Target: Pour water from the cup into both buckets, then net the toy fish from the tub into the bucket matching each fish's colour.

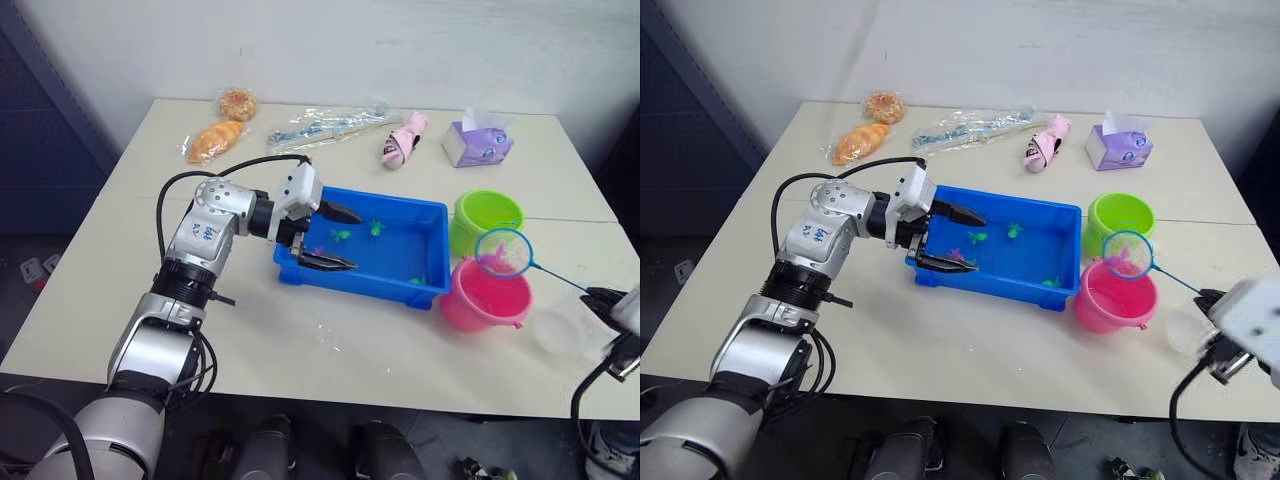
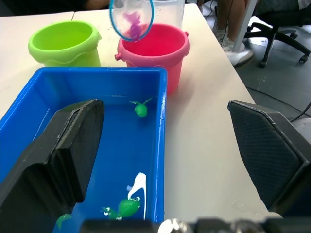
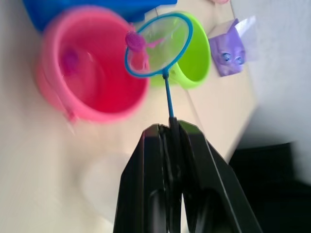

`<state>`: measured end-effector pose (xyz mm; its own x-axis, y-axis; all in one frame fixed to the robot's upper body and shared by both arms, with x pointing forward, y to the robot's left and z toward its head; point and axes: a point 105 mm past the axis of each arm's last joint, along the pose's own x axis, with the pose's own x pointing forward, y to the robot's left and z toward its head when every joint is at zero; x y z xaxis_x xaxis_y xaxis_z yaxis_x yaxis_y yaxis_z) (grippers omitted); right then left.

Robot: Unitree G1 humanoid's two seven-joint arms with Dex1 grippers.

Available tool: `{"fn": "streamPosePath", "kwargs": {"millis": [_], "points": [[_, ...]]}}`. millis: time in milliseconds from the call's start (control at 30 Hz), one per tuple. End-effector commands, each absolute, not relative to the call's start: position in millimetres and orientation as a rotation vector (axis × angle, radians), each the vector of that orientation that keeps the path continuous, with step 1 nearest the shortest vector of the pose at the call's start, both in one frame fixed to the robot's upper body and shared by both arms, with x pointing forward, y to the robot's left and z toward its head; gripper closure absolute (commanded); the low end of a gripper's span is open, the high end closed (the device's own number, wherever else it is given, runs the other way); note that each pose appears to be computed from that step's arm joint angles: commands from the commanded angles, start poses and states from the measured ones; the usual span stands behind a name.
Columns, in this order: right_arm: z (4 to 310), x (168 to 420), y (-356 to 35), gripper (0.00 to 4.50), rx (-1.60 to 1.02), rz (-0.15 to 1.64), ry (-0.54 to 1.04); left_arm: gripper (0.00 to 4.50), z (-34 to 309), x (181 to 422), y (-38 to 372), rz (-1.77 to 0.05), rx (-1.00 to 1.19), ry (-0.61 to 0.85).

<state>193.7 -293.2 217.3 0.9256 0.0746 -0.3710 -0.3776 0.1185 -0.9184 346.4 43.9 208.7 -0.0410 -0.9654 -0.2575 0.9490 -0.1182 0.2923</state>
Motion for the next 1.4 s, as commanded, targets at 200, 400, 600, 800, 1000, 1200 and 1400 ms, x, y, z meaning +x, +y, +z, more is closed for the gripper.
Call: {"fn": "streamPosePath", "kwargs": {"millis": [200, 400, 600, 800, 1000, 1200, 1400], "points": [[223, 190, -297, 4.50, -1.841, 0.418, 0.122, 0.13, 220, 347, 44, -1.622, 0.480, -0.100], [232, 198, -282, 4.50, -1.181, 0.427, 0.057, 0.13, 215, 350, 55, -1.590, 0.477, -0.061], [223, 225, -229, 4.50, -0.555, 0.693, 0.142, 0.13, 203, 347, 85, -1.505, 0.476, 0.026], [209, 262, -200, 4.50, -0.395, 0.794, 0.217, 0.13, 200, 336, 113, -1.397, 0.487, 0.090], [191, 294, -180, 4.50, -0.383, 0.855, 0.259, 0.13, 201, 325, 142, -1.271, 0.496, 0.148], [178, 311, -173, 4.50, -0.456, 0.886, 0.269, 0.13, 201, 312, 160, -1.191, 0.487, 0.197], [179, 321, -164, 4.50, -0.456, 0.887, 0.220, 0.13, 199, 307, 168, -1.174, 0.494, 0.234]]}}
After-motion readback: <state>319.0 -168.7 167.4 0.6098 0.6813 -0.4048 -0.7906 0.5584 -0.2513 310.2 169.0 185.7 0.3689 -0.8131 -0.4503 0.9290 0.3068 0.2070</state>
